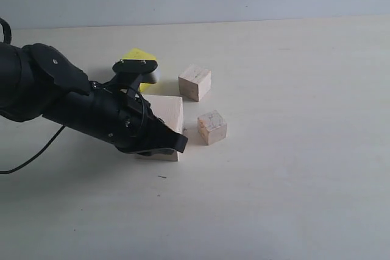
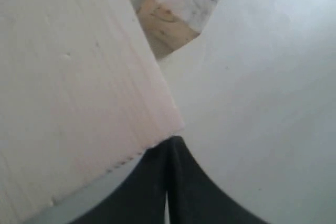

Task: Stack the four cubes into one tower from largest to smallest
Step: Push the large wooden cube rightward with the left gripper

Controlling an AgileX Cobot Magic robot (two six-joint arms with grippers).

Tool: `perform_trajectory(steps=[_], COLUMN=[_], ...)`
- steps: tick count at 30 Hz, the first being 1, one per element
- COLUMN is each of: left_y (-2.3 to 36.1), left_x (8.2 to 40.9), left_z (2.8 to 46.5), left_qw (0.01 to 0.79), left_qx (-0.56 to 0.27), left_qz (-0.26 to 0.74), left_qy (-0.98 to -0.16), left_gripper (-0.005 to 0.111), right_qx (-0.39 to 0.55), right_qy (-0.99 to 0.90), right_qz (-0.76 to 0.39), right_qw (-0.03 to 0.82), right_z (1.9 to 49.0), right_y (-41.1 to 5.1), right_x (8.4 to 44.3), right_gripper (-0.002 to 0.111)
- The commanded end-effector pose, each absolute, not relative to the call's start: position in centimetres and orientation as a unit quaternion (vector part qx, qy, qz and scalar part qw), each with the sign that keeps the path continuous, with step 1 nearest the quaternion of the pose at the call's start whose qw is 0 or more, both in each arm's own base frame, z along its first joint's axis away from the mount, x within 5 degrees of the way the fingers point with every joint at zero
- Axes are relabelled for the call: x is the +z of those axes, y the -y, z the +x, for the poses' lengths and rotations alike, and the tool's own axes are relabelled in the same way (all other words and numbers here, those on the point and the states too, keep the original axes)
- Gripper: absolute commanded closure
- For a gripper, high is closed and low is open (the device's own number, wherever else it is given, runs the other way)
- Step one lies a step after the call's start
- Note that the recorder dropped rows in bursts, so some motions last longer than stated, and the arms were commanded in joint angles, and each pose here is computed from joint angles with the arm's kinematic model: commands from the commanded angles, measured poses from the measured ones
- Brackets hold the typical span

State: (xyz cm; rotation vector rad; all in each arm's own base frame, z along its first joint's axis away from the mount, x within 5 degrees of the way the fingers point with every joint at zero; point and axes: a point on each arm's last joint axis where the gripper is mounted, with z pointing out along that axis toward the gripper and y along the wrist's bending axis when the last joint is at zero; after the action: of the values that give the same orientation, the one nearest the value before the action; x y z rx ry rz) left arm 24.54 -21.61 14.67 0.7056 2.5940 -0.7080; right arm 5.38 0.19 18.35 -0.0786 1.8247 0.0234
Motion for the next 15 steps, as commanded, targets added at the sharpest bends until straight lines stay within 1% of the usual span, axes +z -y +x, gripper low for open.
perform_trajectory(steps=[1,15], left_y=[22.04,21.99], left_x=[15.1,15.12], left_z=[24.91,25.07], left_qw=[0.195,0.202], left_qx=[-0.253,-0.249], left_qz=[0.243,0.239], left_qy=[-0.916,-0.917], left_gripper=[0.107,0.107], right_qx=[0.009,0.01], right_qy=[-0.788,-0.788], right_qz=[-0.035,-0.035], right_qw=[0.614,0.614], right_z=[5.37,5.37], right_y=[-0.19,-0.19], right_x=[18.3,18.29], right_gripper=[0.108,0.108])
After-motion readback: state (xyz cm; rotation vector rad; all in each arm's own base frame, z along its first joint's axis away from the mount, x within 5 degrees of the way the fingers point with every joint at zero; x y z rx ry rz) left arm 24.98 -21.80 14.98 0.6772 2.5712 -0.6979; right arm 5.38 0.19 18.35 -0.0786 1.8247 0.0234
